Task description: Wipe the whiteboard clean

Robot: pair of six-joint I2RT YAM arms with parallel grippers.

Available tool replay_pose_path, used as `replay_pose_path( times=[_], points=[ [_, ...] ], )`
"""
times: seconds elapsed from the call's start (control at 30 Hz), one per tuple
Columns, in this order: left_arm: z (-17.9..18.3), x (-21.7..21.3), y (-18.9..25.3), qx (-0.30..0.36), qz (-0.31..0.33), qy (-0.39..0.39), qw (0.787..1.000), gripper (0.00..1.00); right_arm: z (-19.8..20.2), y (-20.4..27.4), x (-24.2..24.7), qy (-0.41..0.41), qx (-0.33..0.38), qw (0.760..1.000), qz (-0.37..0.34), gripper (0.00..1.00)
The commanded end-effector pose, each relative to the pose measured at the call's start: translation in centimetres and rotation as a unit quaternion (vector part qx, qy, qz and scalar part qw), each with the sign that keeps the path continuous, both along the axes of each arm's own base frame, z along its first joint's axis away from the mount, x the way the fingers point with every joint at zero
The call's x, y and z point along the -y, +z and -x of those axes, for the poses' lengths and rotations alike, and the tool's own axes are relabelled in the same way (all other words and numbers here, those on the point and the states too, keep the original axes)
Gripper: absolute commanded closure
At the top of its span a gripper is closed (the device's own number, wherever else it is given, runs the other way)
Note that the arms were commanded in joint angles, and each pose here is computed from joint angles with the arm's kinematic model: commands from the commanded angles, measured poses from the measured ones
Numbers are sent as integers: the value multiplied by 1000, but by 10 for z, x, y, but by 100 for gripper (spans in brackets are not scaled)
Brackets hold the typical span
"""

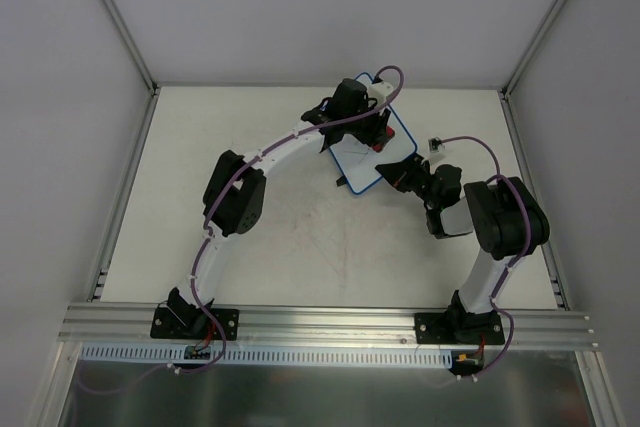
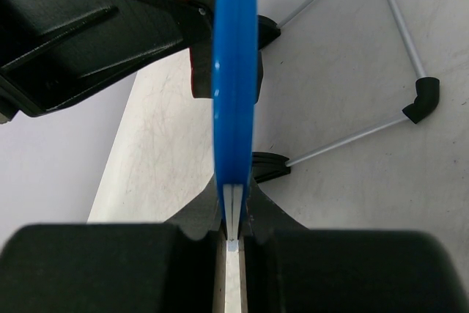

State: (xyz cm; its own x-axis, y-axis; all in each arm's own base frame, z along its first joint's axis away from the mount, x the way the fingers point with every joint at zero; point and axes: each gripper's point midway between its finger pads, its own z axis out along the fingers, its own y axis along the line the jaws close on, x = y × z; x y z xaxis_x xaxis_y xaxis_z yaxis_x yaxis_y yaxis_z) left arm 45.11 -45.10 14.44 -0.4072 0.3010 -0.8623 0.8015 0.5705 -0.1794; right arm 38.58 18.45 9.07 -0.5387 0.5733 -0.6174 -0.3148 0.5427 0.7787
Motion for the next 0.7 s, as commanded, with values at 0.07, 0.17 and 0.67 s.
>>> replay_pose_path(
  times=[0.07, 0.17, 0.67],
  points=[
    [12, -2, -21, -35, -16, 3, 999, 100, 0, 50, -12, 30, 133, 991, 0, 100],
    [2, -15, -22, -48, -9, 24, 998, 100, 1, 52, -13, 32, 134, 990, -2, 100],
    [-60, -87, -52, -172, 51, 176, 968, 100, 1, 52, -12, 33, 136, 990, 0, 100]
  ],
)
